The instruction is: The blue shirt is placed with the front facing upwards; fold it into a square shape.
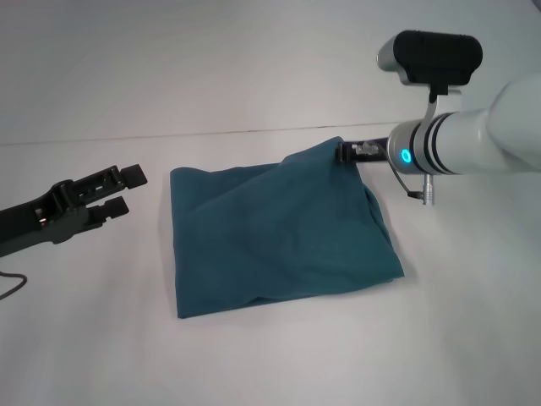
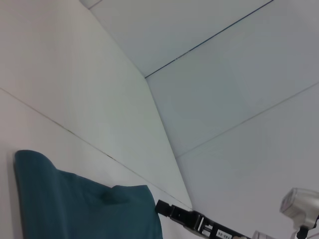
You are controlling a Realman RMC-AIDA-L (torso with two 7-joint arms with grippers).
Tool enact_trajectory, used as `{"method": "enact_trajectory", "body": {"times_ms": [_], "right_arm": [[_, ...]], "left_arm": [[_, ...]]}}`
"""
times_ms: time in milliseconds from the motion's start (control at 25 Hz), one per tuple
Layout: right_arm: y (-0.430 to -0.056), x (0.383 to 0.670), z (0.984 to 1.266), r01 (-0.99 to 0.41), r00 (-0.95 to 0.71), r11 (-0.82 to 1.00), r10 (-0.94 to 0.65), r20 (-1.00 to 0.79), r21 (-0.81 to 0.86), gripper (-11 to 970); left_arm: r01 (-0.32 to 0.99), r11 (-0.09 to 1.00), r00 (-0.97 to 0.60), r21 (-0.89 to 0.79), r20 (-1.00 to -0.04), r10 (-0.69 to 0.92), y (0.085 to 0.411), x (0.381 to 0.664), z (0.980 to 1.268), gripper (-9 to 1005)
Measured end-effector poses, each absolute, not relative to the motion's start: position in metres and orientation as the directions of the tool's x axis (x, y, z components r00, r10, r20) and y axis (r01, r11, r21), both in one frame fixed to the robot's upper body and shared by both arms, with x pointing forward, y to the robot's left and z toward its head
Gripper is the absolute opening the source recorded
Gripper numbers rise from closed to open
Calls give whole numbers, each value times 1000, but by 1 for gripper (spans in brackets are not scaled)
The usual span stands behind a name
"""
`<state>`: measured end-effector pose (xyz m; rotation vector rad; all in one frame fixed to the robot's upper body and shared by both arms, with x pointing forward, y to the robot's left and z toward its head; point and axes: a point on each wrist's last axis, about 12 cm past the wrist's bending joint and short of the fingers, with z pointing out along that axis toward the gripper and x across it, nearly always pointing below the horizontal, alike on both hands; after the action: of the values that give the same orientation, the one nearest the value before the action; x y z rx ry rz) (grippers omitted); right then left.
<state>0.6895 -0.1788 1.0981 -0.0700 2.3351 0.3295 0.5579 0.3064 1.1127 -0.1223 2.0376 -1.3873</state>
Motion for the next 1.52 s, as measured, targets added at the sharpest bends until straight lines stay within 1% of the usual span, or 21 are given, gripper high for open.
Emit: {"method": "enact_trajectory", "body": {"times_ms": [280, 360, 520, 560, 600, 680, 920, 1000, 1120, 1240, 1320, 1520], "right_arm": [[-184, 686, 1094, -149, -743, 964, 36, -668, 218, 248], [-188, 686, 1099, -152, -747, 959, 48, -664, 240, 248], [-198, 679, 1117, -192, -771, 930, 55, -634, 314, 248], [-204, 671, 1124, -210, -789, 911, 57, -612, 355, 248], [-204, 671, 1124, -210, -789, 911, 57, -612, 355, 249], [-209, 663, 1127, -227, -813, 885, 59, -580, 407, 249], [-223, 637, 1133, -268, -883, 749, 61, -465, 606, 252], [-229, 630, 1135, -264, -901, 719, 54, -431, 643, 253], [-239, 623, 1132, -240, -921, 704, 52, -387, 668, 253], [-247, 618, 1121, -194, -940, 718, 58, -335, 668, 252], [-253, 616, 1113, -166, -948, 745, 60, -313, 646, 251], [-264, 618, 1105, -117, -950, 798, 84, -301, 591, 249]], "left_arm": [[281, 434, -773, -856, -470, -426, 306, 559, 1113, 933], [280, 435, -773, -856, -469, -427, 306, 559, 1113, 933], [268, 438, -778, -858, -461, -427, 309, 555, 1110, 933], [262, 440, -781, -859, -456, -427, 310, 554, 1109, 933], [260, 440, -782, -860, -455, -427, 311, 553, 1108, 932], [252, 441, -783, -861, -449, -430, 313, 552, 1107, 932], [238, 444, -781, -864, -442, -441, 316, 548, 1105, 933], [237, 445, -781, -864, -442, -442, 317, 548, 1104, 932], [237, 446, -780, -863, -442, -443, 317, 548, 1105, 931], [238, 446, -780, -863, -443, -442, 316, 549, 1105, 930], [240, 445, -780, -863, -445, -441, 316, 550, 1106, 930], [243, 442, -777, -863, -446, -444, 316, 551, 1106, 931]]}}
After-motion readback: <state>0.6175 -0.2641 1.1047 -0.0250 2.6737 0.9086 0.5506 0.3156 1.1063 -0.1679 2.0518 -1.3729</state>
